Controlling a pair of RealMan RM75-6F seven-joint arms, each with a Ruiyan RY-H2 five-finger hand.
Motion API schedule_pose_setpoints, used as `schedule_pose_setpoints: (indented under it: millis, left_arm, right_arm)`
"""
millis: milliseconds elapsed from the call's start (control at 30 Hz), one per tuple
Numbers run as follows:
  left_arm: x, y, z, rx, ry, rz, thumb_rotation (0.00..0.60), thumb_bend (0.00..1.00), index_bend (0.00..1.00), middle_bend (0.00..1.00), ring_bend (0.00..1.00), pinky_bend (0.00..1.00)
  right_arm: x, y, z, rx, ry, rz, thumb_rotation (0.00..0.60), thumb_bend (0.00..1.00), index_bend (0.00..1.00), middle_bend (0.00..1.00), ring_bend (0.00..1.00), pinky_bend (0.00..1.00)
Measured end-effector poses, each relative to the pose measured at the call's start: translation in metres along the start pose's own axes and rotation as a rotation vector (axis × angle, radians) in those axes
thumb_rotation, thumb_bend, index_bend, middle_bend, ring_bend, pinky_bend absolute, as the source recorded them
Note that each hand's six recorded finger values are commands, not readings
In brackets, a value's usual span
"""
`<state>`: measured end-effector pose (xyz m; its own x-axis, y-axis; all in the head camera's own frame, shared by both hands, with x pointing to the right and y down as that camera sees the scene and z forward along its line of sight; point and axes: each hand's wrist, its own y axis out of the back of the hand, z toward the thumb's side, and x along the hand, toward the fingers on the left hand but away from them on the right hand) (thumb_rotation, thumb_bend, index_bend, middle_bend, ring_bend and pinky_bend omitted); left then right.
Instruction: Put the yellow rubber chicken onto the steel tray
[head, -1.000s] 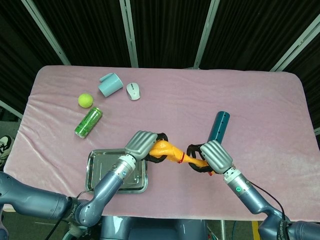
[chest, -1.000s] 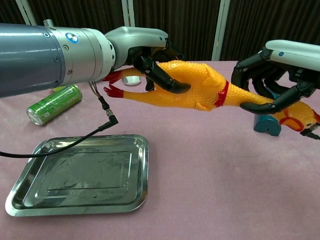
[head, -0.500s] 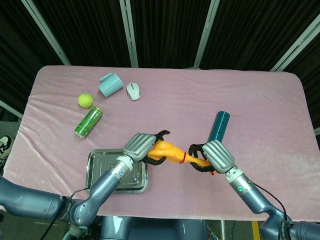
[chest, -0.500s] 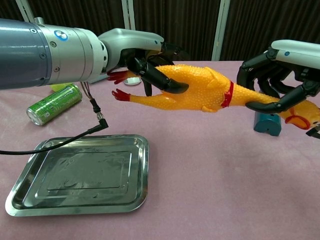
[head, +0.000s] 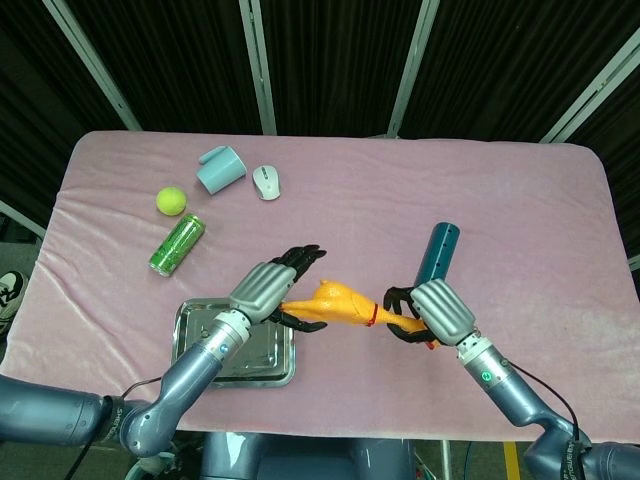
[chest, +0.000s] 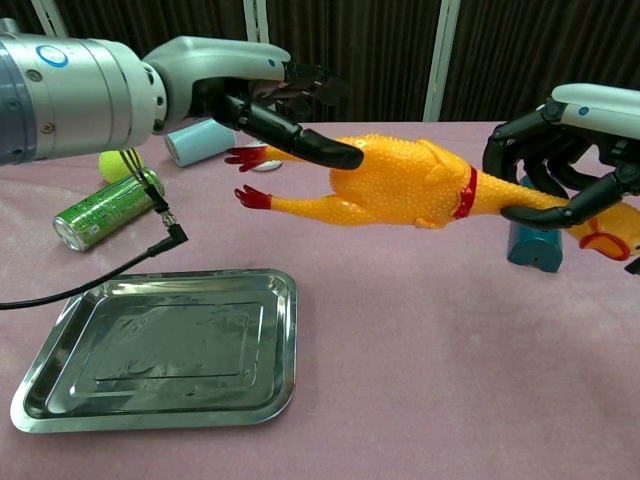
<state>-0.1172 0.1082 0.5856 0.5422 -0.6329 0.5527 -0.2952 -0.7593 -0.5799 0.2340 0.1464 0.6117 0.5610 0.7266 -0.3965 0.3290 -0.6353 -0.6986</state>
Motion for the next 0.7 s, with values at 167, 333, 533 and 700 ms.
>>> schedule_pose_setpoints:
  millis: [167, 333, 533, 700]
  left_arm:
    - [-0.019, 0.017, -0.012, 0.018, -0.012, 0.067, 0.474, 0.04, 0.00, 0.00, 0.00, 0.13]
    - [-0.047, 0.040, -0.034, 0.037, -0.005, 0.142, 0.487, 0.04, 0.00, 0.00, 0.00, 0.12]
    - [-0.084, 0.063, -0.068, 0.053, 0.038, 0.221, 0.486, 0.04, 0.00, 0.00, 0.00, 0.12]
    - [-0.106, 0.076, -0.089, 0.034, 0.071, 0.261, 0.487, 0.04, 0.00, 0.00, 0.00, 0.12]
  right_arm:
    - [0.000, -0.006, 0.001, -0.009, 0.014, 0.017, 0.600, 0.98, 0.89, 0.71, 0.72, 0.88]
    - [-0.004, -0.018, 0.013, -0.012, 0.059, 0.053, 0.600, 0.98, 0.89, 0.71, 0.72, 0.88]
    - [-0.011, -0.034, 0.033, -0.024, 0.117, 0.107, 0.600, 0.98, 0.89, 0.71, 0.72, 0.88]
    - [-0.023, -0.048, 0.051, -0.027, 0.164, 0.152, 0.600, 0.98, 0.89, 0.71, 0.72, 0.88]
